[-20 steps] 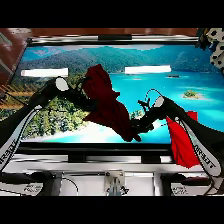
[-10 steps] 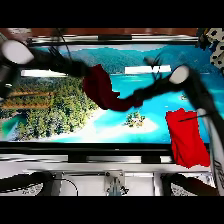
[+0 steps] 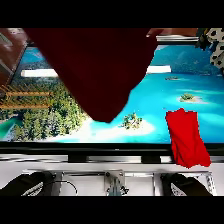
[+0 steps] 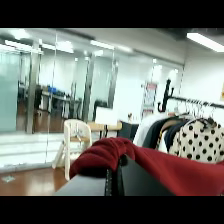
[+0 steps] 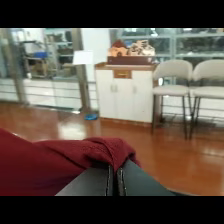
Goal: Fold the shirts.
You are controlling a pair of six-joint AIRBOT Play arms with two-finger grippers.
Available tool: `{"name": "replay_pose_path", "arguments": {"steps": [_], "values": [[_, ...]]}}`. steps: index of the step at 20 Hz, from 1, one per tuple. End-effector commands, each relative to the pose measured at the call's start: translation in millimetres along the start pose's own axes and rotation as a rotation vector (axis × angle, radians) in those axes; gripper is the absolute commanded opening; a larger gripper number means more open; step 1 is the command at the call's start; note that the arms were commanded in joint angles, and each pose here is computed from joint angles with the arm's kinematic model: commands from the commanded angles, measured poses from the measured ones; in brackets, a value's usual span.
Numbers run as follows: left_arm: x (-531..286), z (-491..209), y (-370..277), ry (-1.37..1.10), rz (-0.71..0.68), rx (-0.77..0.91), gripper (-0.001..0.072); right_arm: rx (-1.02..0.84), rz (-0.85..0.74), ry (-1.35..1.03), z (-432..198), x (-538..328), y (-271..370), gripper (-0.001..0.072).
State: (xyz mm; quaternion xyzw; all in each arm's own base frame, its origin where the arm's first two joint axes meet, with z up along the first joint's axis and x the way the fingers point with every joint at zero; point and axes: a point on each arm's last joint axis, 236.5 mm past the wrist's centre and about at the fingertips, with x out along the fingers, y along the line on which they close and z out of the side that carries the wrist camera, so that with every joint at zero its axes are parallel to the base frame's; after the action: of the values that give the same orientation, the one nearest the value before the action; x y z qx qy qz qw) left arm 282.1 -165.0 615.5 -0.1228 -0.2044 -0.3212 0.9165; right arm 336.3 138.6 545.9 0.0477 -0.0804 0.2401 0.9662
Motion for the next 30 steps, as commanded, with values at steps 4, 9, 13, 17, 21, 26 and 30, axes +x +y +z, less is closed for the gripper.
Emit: {"name": "replay_pose_path", "arguments": {"steps": [4,9,13,17,21,26,30], "values": [[-10.2,15.9,47.3,-0.062,0.154,-0.034,0.0030,0.086,0.075,0.304,-70.1,-1.8,18.2,0.0071],[22.5,-100.1,127.1,0.219,0.282,-0.192,0.0030,0.105,-0.019,0.691,-164.9,-17.7,-6.4,0.0071],[41.8,-309.9,105.2,0.760,0.149,-0.297,0.0031,0.218,-0.042,1.245,-286.8,-67.2,-9.3,0.0072],[38.2,-472.4,82.3,1.061,0.084,-0.380,0.0031,0.282,-0.029,1.521,-379.8,-97.9,-9.7,0.0072],[7.7,-589.2,72.3,1.279,0.097,-0.475,0.0066,0.261,-0.101,1.574,-441.0,-105.3,-29.8,0.0072],[-88.2,-579.9,115.7,1.626,0.254,-0.553,0.0718,0.203,-0.195,1.455,-444.8,-79.7,-56.4,0.0072],[-161.2,-513.7,146.3,1.766,0.353,-0.556,0.0718,0.140,-0.252,1.418,-443.1,-73.6,-75.6,0.0072]]}}
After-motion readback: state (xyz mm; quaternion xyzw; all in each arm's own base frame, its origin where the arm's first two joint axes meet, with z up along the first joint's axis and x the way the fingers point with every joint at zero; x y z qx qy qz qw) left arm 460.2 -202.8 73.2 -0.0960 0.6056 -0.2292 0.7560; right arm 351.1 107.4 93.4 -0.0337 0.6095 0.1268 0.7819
